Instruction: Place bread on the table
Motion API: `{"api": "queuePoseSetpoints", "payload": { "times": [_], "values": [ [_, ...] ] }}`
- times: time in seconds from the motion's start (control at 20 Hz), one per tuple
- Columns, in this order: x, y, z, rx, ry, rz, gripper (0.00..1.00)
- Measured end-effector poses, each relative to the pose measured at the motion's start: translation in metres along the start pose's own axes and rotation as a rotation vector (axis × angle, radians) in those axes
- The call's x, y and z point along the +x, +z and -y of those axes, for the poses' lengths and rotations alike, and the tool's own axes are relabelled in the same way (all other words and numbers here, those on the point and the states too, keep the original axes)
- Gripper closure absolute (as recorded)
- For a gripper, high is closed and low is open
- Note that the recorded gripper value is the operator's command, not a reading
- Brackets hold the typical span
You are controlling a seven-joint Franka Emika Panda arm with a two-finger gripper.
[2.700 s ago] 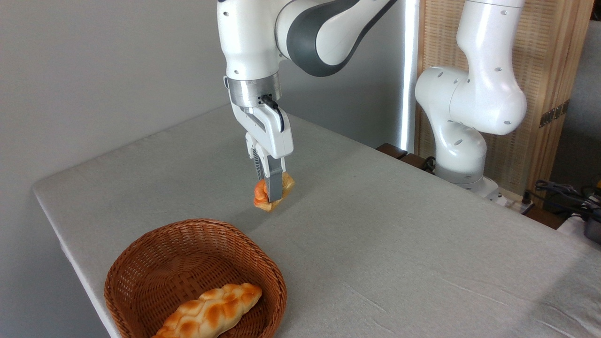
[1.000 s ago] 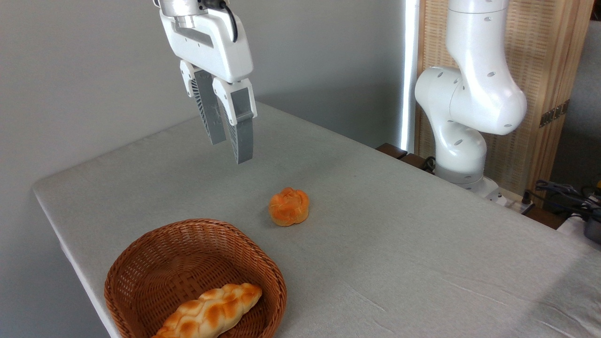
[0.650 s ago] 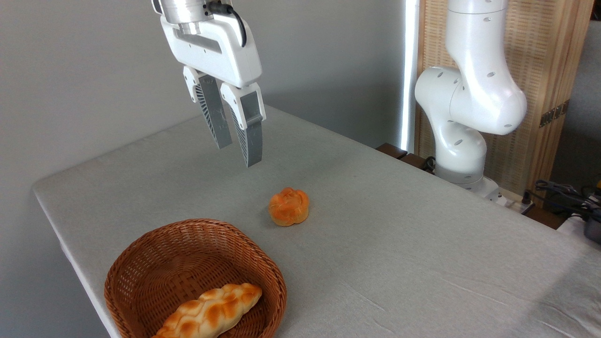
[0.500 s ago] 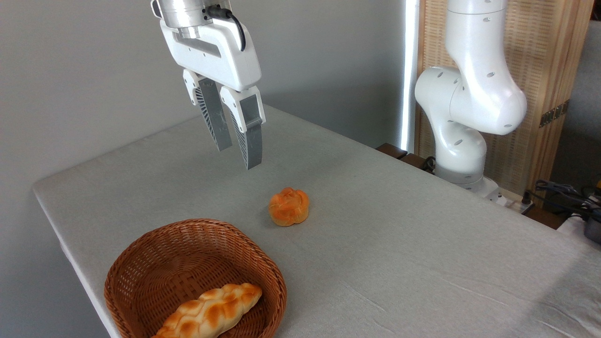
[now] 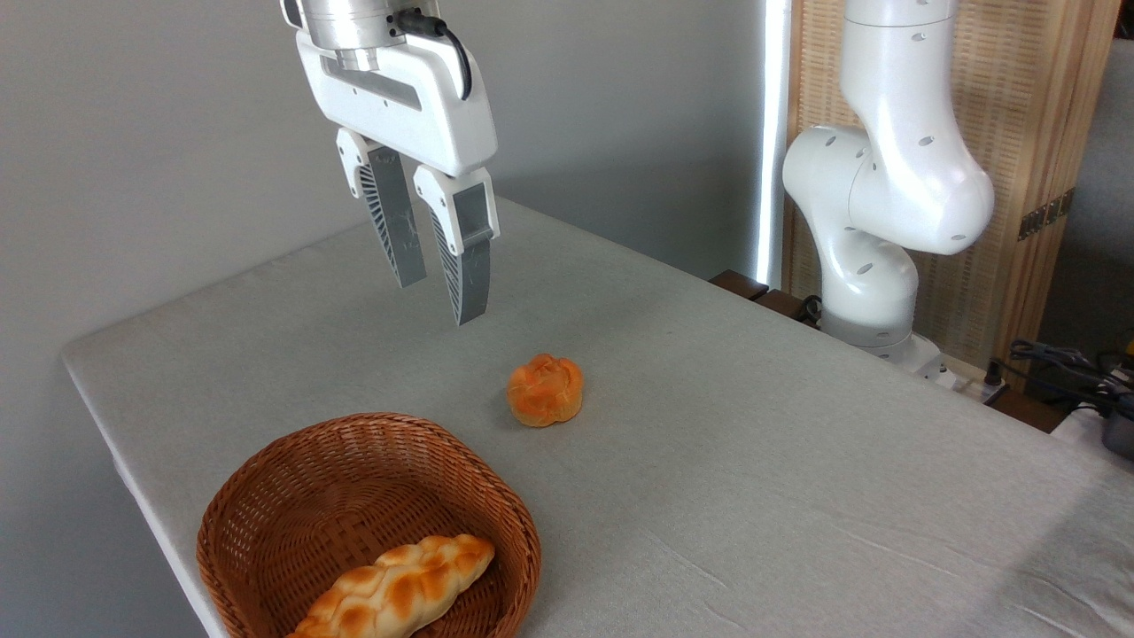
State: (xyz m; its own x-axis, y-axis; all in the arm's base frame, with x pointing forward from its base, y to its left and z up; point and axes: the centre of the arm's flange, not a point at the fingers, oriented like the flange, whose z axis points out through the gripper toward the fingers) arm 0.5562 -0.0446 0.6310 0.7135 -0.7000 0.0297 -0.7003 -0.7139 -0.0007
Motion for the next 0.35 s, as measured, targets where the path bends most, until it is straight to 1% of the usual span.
{"api": "queuePoseSetpoints", "payload": {
  "times": [0.1,0.35],
  "values": [
    [-0.0004,0.0001,0.0020,0.010,-0.003,-0.013,0.00],
    [-0.0044,0.0018,-0.0015,0.012,-0.003,-0.016,0.00]
  ]
}}
